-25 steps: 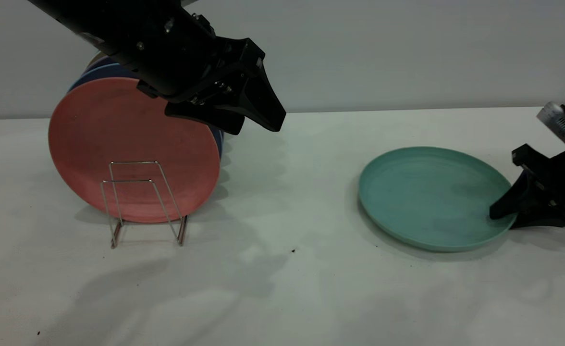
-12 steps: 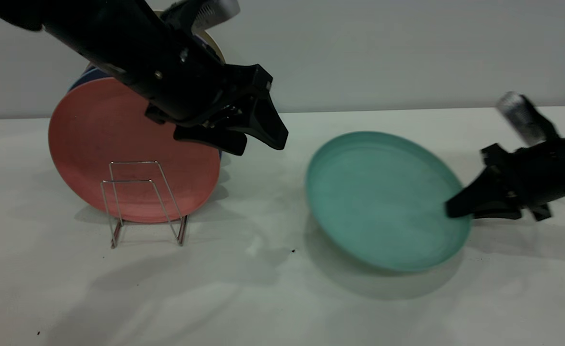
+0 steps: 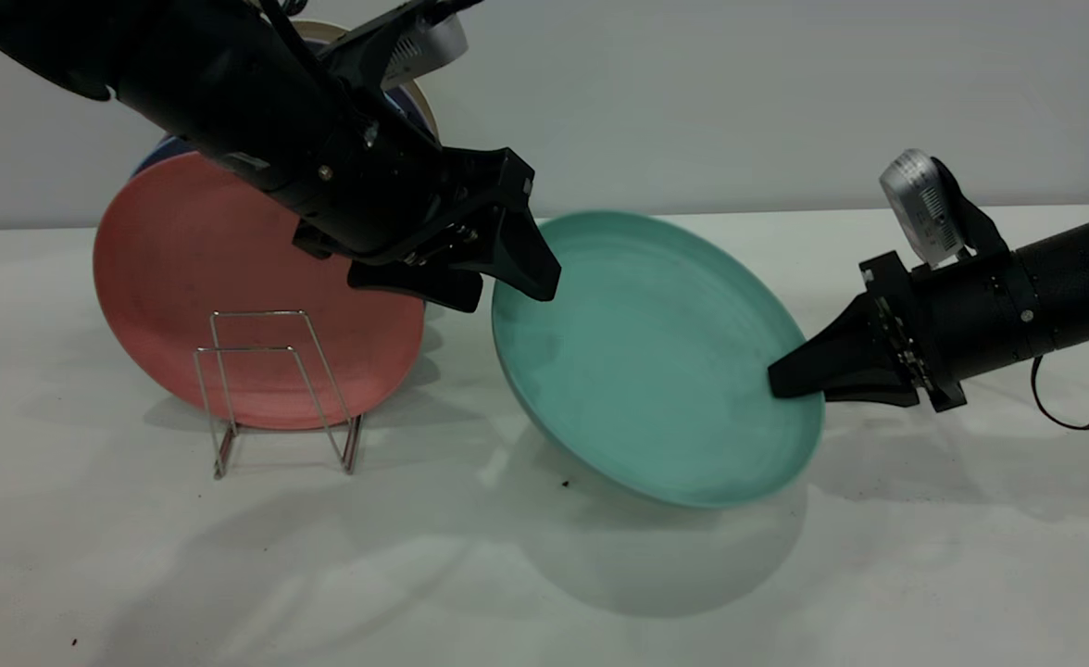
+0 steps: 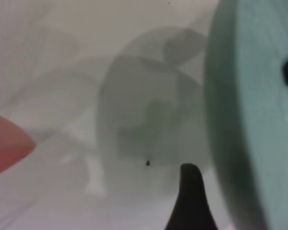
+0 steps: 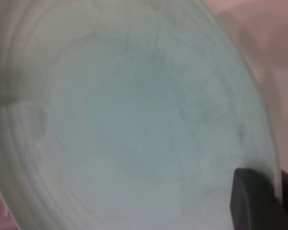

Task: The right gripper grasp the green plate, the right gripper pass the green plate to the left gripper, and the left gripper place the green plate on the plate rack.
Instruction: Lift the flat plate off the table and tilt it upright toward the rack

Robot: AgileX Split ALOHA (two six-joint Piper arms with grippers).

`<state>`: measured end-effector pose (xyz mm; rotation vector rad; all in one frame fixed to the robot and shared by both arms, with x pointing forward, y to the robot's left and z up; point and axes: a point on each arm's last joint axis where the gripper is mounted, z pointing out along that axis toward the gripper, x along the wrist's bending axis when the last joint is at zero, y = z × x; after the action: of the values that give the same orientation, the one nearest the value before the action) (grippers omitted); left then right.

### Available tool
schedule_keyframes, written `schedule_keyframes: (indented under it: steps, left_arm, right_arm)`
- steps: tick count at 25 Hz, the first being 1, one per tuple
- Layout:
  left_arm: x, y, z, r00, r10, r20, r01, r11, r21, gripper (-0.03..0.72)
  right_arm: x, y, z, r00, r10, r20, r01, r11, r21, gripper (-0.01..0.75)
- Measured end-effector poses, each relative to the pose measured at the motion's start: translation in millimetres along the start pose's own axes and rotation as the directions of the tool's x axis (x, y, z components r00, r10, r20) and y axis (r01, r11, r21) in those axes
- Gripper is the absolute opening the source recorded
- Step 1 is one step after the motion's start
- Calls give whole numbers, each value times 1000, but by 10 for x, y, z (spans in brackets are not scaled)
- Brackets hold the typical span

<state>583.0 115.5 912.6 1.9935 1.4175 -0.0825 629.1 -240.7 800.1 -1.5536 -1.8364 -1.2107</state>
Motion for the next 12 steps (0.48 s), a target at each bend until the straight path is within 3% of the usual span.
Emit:
schedule_keyframes:
  steps: [4, 7, 12]
  left_arm:
    - [32, -16, 87, 996, -91, 11, 91, 996, -11, 513]
    - [49, -34, 141, 992, -124, 21, 124, 992, -11, 416]
    - [46, -41, 155, 992, -119, 32, 119, 993, -8, 122]
  right_arm:
    - [71, -9, 55, 999, -24, -38, 25, 1000, 10, 15]
    - [134, -28, 130, 997, -57, -54, 58, 998, 28, 15]
    - [146, -29, 146, 996, -66, -56, 67, 997, 29, 15]
